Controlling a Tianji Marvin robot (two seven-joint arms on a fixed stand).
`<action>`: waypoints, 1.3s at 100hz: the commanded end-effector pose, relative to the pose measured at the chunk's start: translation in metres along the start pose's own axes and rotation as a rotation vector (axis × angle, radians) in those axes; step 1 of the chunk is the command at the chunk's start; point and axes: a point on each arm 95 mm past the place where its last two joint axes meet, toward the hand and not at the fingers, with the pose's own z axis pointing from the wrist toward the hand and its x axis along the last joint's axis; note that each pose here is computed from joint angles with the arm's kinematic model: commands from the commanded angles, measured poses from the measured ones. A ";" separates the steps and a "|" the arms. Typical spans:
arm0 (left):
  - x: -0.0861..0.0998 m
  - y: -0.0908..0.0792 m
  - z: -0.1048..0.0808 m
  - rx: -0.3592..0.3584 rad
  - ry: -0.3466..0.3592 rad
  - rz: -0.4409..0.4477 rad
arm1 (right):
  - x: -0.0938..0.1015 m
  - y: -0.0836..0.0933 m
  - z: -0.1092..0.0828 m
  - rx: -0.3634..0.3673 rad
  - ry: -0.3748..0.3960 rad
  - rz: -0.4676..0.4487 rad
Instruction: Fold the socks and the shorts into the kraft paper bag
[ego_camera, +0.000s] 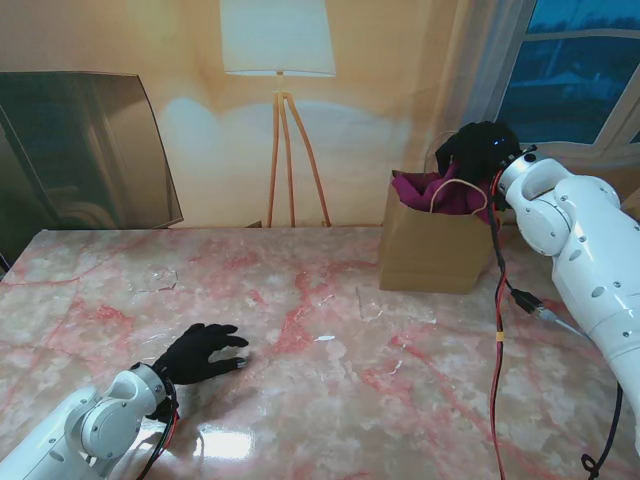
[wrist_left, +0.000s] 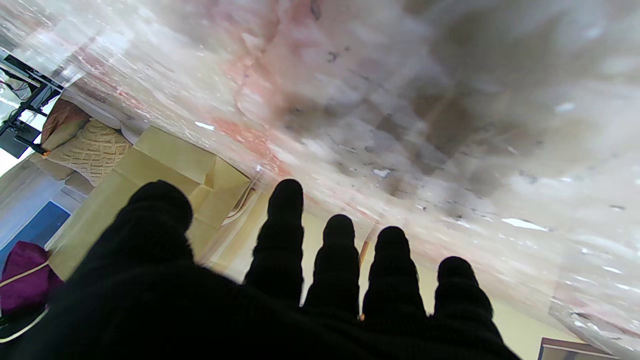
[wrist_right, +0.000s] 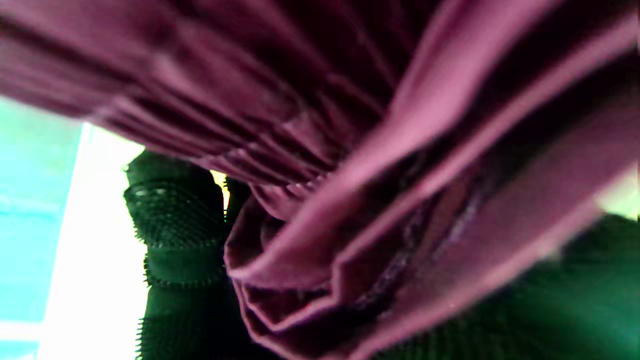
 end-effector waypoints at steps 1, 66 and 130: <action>0.000 0.001 0.000 -0.003 0.003 -0.003 | 0.003 -0.004 0.002 0.023 0.030 -0.015; -0.001 0.001 0.000 -0.004 0.002 -0.004 | 0.005 0.005 -0.005 -0.044 -0.018 -0.197; -0.001 0.001 0.000 -0.004 0.002 -0.004 | -0.005 0.021 -0.061 -0.115 -0.166 -0.117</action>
